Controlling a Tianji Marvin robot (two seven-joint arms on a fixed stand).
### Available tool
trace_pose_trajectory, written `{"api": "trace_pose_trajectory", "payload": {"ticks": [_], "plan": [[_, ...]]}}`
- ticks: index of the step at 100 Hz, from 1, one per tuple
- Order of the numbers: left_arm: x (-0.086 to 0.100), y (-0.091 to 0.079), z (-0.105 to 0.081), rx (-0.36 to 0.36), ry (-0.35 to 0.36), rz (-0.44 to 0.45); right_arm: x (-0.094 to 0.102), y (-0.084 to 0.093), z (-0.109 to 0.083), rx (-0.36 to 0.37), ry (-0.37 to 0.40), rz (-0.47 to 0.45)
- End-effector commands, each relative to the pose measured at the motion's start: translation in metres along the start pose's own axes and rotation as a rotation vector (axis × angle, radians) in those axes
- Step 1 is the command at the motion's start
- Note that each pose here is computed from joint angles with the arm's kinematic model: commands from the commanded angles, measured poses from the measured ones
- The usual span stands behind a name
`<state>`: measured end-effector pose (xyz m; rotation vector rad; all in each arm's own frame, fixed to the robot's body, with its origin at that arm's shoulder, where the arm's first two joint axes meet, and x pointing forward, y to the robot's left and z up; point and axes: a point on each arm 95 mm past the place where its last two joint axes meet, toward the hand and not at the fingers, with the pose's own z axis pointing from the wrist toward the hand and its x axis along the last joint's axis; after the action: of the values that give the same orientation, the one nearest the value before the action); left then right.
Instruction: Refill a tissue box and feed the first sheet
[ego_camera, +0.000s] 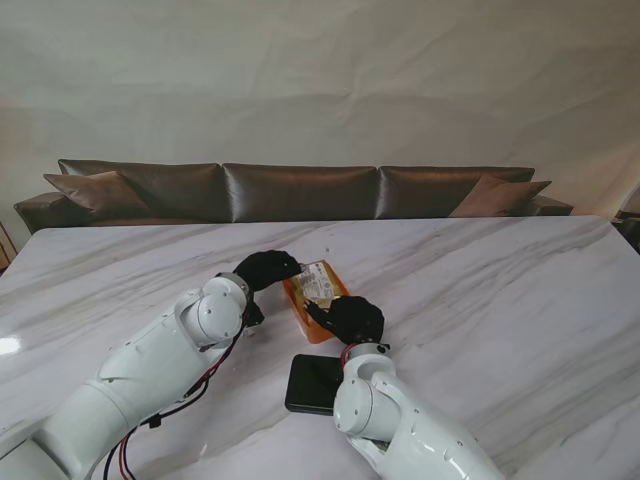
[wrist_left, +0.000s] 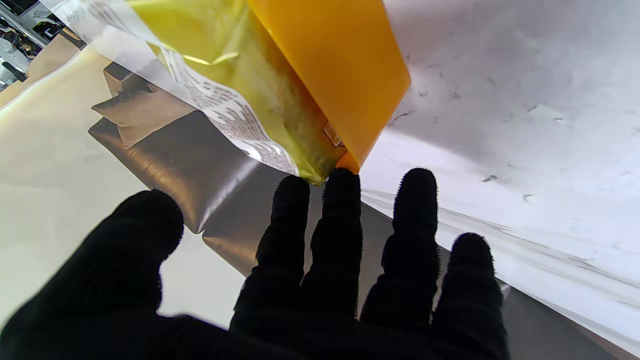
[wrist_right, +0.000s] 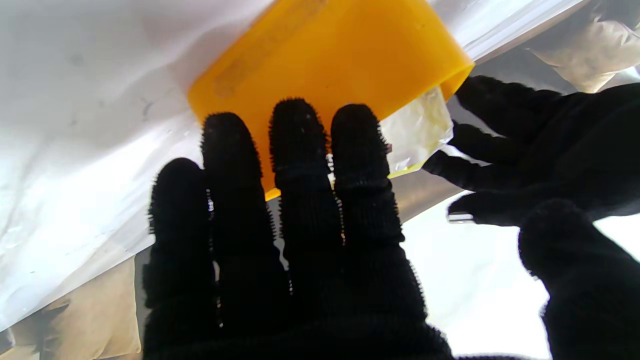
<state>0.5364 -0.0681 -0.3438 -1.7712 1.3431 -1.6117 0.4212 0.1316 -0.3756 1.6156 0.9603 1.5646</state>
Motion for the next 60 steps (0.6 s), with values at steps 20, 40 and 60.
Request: {"api": "trace_pose_trajectory", "payload": {"ticks": [20,40,60], "plan": [[-0.006,0.036,-0.026,-0.107,-0.019,0.011,-0.011,0.012,0.018,0.012,-0.025,-0.023],[-0.005,0.041,-0.039,-0.124,-0.037,-0.013,-0.017,0.016,0.025,0.022,-0.047,-0.027],[0.001,0.044,-0.054,-0.146,-0.034,-0.01,-0.019,0.019,0.032,0.021,-0.049,-0.03]]}}
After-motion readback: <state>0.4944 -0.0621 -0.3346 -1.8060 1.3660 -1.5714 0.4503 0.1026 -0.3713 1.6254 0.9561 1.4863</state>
